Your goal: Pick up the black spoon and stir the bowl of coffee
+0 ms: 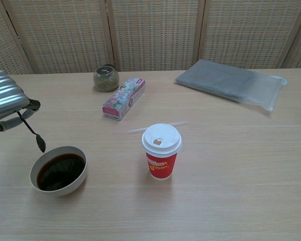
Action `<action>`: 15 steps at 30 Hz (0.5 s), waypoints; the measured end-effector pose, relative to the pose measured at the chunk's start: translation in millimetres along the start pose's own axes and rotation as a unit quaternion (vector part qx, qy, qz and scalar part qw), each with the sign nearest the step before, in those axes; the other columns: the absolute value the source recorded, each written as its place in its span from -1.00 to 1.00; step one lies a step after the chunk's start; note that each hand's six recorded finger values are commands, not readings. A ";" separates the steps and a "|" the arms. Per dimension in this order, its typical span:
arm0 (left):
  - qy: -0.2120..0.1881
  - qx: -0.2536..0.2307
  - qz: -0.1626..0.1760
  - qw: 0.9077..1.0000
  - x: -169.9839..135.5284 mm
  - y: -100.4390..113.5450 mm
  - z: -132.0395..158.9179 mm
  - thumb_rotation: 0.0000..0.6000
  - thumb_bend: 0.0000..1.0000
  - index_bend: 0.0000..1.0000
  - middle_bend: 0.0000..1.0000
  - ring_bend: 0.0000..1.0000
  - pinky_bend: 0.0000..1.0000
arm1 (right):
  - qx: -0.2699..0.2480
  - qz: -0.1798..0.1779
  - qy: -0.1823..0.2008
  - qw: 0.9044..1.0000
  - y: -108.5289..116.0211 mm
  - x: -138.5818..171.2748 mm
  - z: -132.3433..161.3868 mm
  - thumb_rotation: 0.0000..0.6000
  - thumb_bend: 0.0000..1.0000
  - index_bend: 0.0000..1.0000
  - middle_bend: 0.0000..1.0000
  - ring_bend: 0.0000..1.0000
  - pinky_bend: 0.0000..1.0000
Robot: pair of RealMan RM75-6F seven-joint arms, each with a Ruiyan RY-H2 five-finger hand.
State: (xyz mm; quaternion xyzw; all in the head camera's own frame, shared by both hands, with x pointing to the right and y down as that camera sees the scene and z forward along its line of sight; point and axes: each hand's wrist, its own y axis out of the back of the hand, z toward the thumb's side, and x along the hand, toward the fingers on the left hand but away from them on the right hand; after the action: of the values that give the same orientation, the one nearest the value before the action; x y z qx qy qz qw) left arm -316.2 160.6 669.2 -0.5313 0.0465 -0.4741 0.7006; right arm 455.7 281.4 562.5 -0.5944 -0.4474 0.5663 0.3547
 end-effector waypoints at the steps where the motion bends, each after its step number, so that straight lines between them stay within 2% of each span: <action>1: -0.004 0.004 0.000 1.000 -0.1 -0.2 3.3 1.00 -0.16 0.37 0.59 0.47 0.40 | 0.000 -0.001 0.000 1.000 0.3 0.5 -0.5 1.00 -0.23 -0.26 -0.44 -0.78 -0.62; 9: -0.025 0.007 -0.005 1.000 1.7 -0.7 25.7 1.00 -0.16 0.37 0.59 0.47 0.40 | -0.002 0.000 -0.005 1.000 -0.5 3.2 -3.6 1.00 -0.23 -0.26 -0.44 -0.78 -0.62; 15: -0.051 0.027 -0.003 0.998 -1.8 -2.2 41.3 1.00 -0.16 0.37 0.59 0.47 0.40 | -0.003 -0.002 -0.012 1.000 -0.1 5.4 -7.7 1.00 -0.23 -0.26 -0.44 -0.78 -0.62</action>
State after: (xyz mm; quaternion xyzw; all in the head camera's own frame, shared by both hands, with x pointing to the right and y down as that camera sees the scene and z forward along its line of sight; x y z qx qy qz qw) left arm -295.1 190.9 687.9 -0.5358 -0.0043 -0.4496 0.7147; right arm 463.1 287.2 561.5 -0.5881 -0.4542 0.5712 0.3487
